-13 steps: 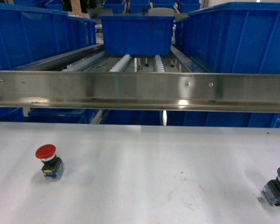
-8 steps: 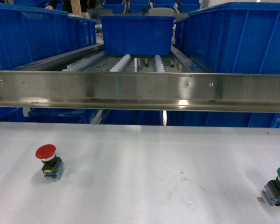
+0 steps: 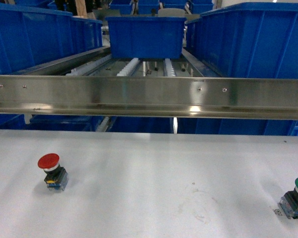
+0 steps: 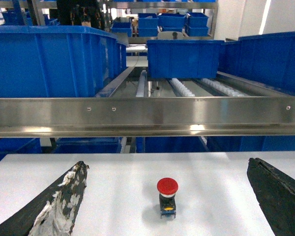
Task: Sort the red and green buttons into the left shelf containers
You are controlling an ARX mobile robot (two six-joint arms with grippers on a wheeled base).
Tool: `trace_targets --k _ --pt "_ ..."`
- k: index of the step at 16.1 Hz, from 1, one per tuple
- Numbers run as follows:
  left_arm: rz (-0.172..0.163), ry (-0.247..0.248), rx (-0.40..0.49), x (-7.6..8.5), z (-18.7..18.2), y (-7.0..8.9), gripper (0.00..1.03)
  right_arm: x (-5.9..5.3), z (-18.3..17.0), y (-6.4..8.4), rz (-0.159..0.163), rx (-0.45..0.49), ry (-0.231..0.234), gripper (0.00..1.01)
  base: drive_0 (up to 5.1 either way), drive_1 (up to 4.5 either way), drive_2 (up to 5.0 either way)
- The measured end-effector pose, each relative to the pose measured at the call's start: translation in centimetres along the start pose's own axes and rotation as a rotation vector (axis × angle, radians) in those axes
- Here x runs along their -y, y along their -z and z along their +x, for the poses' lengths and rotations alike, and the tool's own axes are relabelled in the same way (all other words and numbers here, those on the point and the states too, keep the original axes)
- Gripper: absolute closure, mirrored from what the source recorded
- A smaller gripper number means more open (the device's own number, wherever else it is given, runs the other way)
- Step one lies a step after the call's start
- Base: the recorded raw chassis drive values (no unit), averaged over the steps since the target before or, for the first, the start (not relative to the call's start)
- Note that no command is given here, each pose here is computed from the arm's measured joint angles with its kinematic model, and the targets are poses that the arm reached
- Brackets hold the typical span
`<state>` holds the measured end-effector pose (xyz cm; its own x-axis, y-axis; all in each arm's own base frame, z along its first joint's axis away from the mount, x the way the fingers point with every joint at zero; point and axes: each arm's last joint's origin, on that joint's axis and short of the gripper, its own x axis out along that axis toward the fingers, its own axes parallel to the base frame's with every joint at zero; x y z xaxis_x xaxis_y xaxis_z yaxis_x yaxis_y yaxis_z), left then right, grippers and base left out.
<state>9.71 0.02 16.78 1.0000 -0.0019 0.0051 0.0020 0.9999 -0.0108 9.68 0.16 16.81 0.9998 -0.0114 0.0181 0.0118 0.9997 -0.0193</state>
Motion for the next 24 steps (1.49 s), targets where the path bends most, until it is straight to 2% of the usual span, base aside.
trace_targets --k 1,3,4,5,6,7,9,10,13,15,17,18,22,24 --pt "-0.003 0.009 -0.010 -0.1 0.0 0.1 0.05 -0.2 0.1 -0.4 -0.021 0.039 -0.011 0.03 0.0 0.00 0.0" --pt "0.002 0.002 0.011 -0.5 0.0 -0.1 0.05 -0.3 1.2 -0.7 -0.044 0.048 0.004 0.03 0.0 0.00 0.0" --pt "0.008 0.005 0.070 -0.8 0.4 -0.8 0.05 -0.4 2.0 -0.7 -0.058 0.044 0.002 0.03 0.0 0.00 0.0" --pt "0.004 0.001 0.046 -1.1 1.3 -0.7 0.05 -0.5 3.0 -0.5 -0.070 0.030 -0.007 0.03 0.0 0.00 0.0" --pt "0.000 0.029 0.012 -1.2 2.7 -0.4 0.05 -0.7 4.3 -0.1 -0.089 -0.015 -0.035 0.03 0.0 0.00 0.0" --pt "0.000 0.063 -0.028 -1.2 4.2 -0.3 0.05 -0.9 6.0 -0.2 -0.104 -0.036 -0.039 0.03 0.0 0.00 0.0" --pt "0.002 0.106 -0.071 -1.3 8.4 -1.6 0.05 -1.0 9.8 -0.6 -0.124 -0.072 -0.049 0.03 0.0 0.00 0.0" --pt "0.008 0.126 -0.149 -1.1 10.8 -1.3 0.05 -1.1 12.0 0.2 -0.141 -0.153 -0.057 0.03 0.0 0.00 0.0" --pt "0.054 0.163 -0.367 -0.2 16.9 0.7 0.05 -1.4 17.7 3.0 -0.136 -0.443 -0.084 0.03 0.0 0.00 0.0" --pt "0.068 0.165 -0.365 0.4 20.1 0.0 0.05 -1.4 20.8 3.1 -0.133 -0.503 -0.058 0.03 0.0 0.00 0.0" --pt "0.076 0.180 -0.347 1.2 22.0 -1.2 0.05 -1.4 22.6 2.3 -0.128 -0.502 -0.027 0.03 0.0 0.00 0.0" --pt "0.077 0.185 -0.344 1.4 22.1 -1.3 0.05 -1.4 22.8 1.9 -0.129 -0.483 -0.016 0.03 0.0 0.00 0.0" --pt "0.080 0.185 -0.349 1.3 22.0 -1.3 0.05 -1.4 22.8 1.9 -0.130 -0.488 -0.016 0.03 0.0 0.00 0.0" --pt "0.083 0.185 -0.348 1.3 22.0 -1.3 0.05 -1.4 23.2 2.2 -0.158 -0.441 -0.001 0.03 0.0 0.00 0.0"
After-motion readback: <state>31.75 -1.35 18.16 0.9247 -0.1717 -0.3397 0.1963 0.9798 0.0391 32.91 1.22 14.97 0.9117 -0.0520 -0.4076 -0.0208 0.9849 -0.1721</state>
